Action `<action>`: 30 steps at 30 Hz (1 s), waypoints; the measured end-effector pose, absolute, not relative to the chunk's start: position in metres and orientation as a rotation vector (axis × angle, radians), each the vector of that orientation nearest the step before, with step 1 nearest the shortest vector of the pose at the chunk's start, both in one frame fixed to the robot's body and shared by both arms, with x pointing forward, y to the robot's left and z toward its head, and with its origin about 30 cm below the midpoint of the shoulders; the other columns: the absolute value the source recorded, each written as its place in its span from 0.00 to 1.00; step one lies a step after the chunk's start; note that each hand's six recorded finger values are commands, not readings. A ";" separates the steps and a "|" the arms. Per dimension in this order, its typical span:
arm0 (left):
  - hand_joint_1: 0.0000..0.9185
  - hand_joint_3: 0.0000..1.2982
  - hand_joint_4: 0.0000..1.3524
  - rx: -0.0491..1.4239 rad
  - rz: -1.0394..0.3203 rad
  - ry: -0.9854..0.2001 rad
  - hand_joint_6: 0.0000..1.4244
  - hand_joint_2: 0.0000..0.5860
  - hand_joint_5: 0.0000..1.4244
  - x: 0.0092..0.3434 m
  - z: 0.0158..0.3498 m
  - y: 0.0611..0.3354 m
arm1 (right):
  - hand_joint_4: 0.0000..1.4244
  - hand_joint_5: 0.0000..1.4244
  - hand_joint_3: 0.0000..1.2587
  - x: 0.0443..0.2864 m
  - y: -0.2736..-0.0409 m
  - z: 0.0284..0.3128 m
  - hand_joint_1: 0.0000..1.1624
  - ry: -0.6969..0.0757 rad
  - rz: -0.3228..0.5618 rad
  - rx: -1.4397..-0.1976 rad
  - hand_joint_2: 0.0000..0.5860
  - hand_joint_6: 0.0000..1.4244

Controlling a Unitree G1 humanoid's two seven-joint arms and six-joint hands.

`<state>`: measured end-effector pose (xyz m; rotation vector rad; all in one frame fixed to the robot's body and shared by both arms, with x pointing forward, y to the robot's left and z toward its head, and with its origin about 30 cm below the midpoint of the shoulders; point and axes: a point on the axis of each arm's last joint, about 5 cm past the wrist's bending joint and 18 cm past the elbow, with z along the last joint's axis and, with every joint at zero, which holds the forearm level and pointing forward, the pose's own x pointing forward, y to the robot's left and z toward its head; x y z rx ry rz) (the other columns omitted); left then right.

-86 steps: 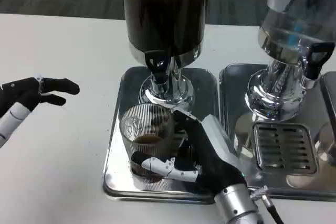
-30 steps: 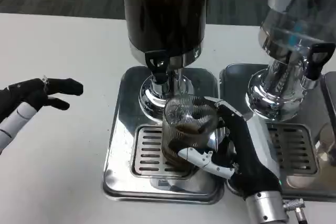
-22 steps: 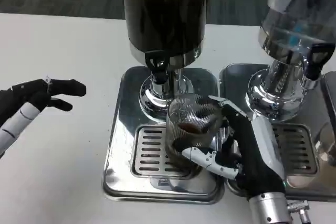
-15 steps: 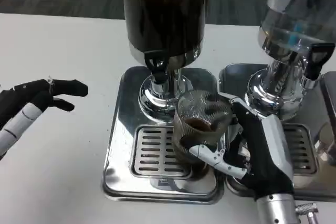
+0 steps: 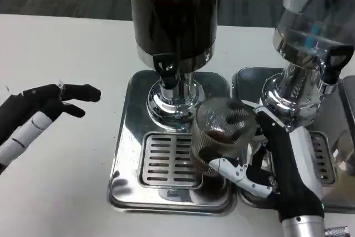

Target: Grasp the cup under the faucet to collect the drink, then remove the cup.

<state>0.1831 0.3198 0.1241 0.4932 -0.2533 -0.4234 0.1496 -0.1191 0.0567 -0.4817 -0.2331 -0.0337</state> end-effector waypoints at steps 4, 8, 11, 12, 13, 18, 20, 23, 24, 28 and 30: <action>0.00 0.33 0.26 0.499 -0.435 -0.263 0.30 0.31 0.19 0.183 0.124 0.318 | 0.45 0.59 0.40 0.148 -0.120 0.057 0.61 -0.234 -0.027 -0.485 0.39 0.84; 0.00 0.32 0.25 0.502 -0.439 -0.264 0.30 0.31 0.19 0.182 0.123 0.318 | 0.45 0.60 0.40 0.145 -0.121 0.059 0.61 -0.237 -0.018 -0.484 0.39 0.84; 0.00 0.32 0.25 0.504 -0.444 -0.266 0.30 0.31 0.19 0.181 0.123 0.317 | 0.45 0.60 0.40 0.142 -0.122 0.061 0.61 -0.241 -0.015 -0.483 0.39 0.84; 0.00 0.32 0.25 0.505 -0.445 -0.266 0.30 0.31 0.19 0.181 0.122 0.317 | 0.45 0.60 0.40 0.141 -0.123 0.061 0.61 -0.239 -0.012 -0.484 0.39 0.84; 0.00 0.32 0.25 0.506 -0.447 -0.266 0.30 0.31 0.19 0.180 0.122 0.317 | 0.45 0.60 0.40 0.139 -0.123 0.062 0.61 -0.238 -0.010 -0.482 0.39 0.84; 0.00 0.32 0.25 0.507 -0.451 -0.259 0.30 0.30 0.19 0.176 0.121 0.317 | 0.45 0.60 0.41 0.134 -0.124 0.065 0.61 -0.245 -0.011 -0.476 0.39 0.84; 0.00 0.32 0.24 0.505 -0.453 -0.253 0.30 0.30 0.19 0.173 0.119 0.316 | 0.45 0.60 0.41 0.131 -0.125 0.066 0.61 -0.247 -0.012 -0.477 0.39 0.84; 0.00 0.31 0.24 0.506 -0.462 -0.265 0.30 0.30 0.19 0.171 0.119 0.314 | 0.45 0.60 0.41 0.127 -0.128 0.066 0.61 -0.236 -0.007 -0.478 0.39 0.84; 0.00 0.31 0.24 0.507 -0.464 -0.265 0.30 0.30 0.18 0.170 0.119 0.314 | 0.45 0.60 0.41 0.125 -0.128 0.066 0.61 -0.234 -0.008 -0.478 0.39 0.84; 0.00 0.30 0.22 0.512 -0.475 -0.272 0.30 0.30 0.18 0.165 0.118 0.312 | 0.45 0.60 0.41 0.118 -0.132 0.066 0.61 -0.219 -0.003 -0.480 0.39 0.84; 0.00 0.27 0.19 0.520 -0.481 -0.282 0.29 0.30 0.17 0.162 0.118 0.311 | 0.45 0.60 0.41 0.115 -0.133 0.067 0.61 -0.217 0.000 -0.483 0.39 0.84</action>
